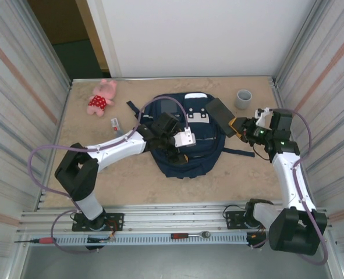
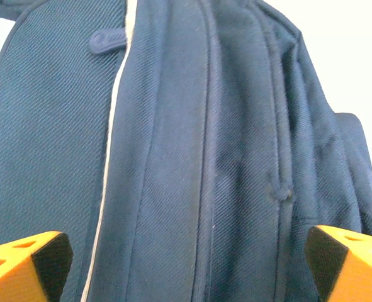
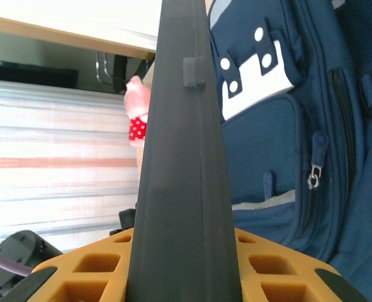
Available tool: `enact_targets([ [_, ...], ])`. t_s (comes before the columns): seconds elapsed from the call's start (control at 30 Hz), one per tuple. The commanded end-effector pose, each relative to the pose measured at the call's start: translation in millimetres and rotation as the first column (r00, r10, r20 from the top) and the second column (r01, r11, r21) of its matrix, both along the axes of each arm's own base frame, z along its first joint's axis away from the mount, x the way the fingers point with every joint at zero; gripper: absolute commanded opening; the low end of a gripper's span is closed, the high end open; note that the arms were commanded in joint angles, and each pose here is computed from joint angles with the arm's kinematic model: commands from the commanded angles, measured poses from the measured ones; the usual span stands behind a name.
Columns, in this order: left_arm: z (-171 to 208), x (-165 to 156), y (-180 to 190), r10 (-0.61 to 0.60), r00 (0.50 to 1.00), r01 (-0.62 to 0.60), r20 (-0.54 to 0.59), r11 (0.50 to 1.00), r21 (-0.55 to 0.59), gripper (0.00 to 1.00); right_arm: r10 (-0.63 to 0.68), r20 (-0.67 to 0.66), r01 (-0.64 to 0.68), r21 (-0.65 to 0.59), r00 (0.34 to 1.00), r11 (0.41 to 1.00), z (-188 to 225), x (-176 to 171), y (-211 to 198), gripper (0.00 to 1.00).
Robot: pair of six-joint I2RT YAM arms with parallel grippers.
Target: Pack the student bag
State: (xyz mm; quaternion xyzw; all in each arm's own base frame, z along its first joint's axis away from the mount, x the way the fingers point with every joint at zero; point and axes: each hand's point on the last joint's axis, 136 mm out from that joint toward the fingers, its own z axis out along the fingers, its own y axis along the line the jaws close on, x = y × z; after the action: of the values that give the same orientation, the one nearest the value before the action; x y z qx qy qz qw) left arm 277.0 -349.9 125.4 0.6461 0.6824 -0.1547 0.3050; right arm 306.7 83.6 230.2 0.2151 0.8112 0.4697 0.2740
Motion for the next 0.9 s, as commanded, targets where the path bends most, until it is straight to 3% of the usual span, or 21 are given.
enact_targets([
  [0.0, 4.2, -8.4, -11.7, -0.114, 0.993, 0.113, -0.01, 0.993, -0.025, 0.99, 0.024, 0.01, -0.024, 0.023, 1.0, 0.999, 4.2, -8.0, 4.4, 0.19],
  [0.17, 2.1, -18.0, -16.9, -0.161, 0.986, 0.16, -0.038, 0.986, -0.038, 0.99, 0.024, 0.008, -0.024, 0.022, 1.0, 0.999, 3.4, -9.4, 4.5, 0.19],
  [0.37, -19.1, 15.1, -9.5, -0.037, 0.997, 0.031, 0.065, 0.995, 0.095, 0.99, 0.022, 0.004, -0.022, 0.018, 1.0, 1.0, 1.2, -11.6, 4.3, 0.19],
  [0.57, 8.1, 36.7, -11.5, 0.052, 0.986, -0.061, 0.156, 0.997, 0.052, 0.81, 0.011, 0.019, -0.011, 0.0, 1.0, 1.0, 4.6, -16.6, 2.9, 0.19],
  [0.7, 36.0, 49.2, -10.0, 0.122, 0.97, -0.122, 0.21, 0.992, -0.009, 0.76, 0.004, 0.019, -0.004, -0.003, 1.0, 1.0, 4.2, -16.9, 2.1, 0.18],
  [0.87, 41.4, 63.7, -2.3, 0.186, 0.951, -0.19, 0.247, 0.982, -0.008, 0.71, 0.001, 0.029, 0.0, -0.007, 1.0, 1.0, 6.4, -16.9, 1.6, 0.18],
])
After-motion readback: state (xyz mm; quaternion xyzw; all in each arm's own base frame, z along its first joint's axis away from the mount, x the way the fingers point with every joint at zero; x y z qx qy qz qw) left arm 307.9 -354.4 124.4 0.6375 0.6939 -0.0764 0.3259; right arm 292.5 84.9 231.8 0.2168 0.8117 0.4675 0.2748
